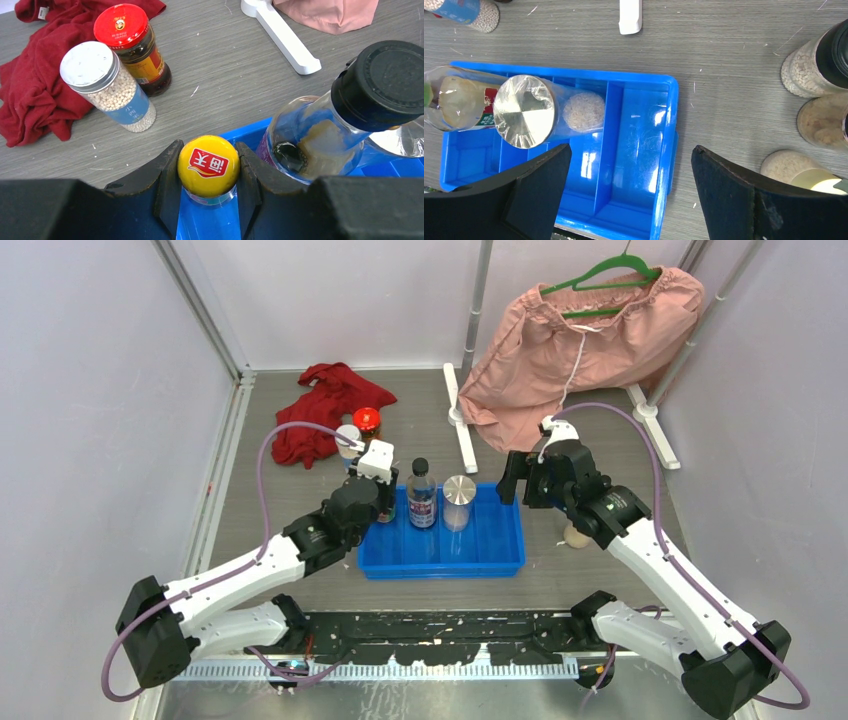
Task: Organize the condiment bottles
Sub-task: Place the bottle in the storage box.
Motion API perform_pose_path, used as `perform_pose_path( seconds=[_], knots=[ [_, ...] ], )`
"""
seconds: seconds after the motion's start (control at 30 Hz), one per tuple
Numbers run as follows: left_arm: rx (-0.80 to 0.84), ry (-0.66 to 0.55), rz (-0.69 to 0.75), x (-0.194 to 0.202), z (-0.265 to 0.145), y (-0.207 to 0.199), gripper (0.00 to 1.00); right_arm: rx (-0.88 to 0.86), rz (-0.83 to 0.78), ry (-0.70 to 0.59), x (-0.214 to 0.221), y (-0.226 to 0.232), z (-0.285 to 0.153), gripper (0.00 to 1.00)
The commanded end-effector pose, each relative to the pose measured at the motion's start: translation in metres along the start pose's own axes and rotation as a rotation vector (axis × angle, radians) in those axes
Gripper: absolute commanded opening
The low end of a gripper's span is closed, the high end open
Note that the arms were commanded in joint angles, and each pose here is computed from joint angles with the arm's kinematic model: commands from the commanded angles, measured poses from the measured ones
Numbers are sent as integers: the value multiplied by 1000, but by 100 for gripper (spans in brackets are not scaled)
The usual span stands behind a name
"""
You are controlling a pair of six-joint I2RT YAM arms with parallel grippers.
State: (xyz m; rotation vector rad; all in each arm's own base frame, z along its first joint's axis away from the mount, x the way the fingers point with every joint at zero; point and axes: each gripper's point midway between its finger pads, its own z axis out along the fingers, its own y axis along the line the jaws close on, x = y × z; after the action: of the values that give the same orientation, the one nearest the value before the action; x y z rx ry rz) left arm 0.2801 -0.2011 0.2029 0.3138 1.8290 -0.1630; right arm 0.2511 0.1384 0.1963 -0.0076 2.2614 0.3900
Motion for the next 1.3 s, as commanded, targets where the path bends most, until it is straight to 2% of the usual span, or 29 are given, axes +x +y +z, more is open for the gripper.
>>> perform_pose_path(
  seconds=[0.0,1.27],
  knots=[
    [1,-192,-144,-57,-2,-3,36,-16,5,-39,-11,4,1,96],
    [-9,-167,-188,-30,13,0,37,-20,-2,-24,-6,5,7,96]
  ],
)
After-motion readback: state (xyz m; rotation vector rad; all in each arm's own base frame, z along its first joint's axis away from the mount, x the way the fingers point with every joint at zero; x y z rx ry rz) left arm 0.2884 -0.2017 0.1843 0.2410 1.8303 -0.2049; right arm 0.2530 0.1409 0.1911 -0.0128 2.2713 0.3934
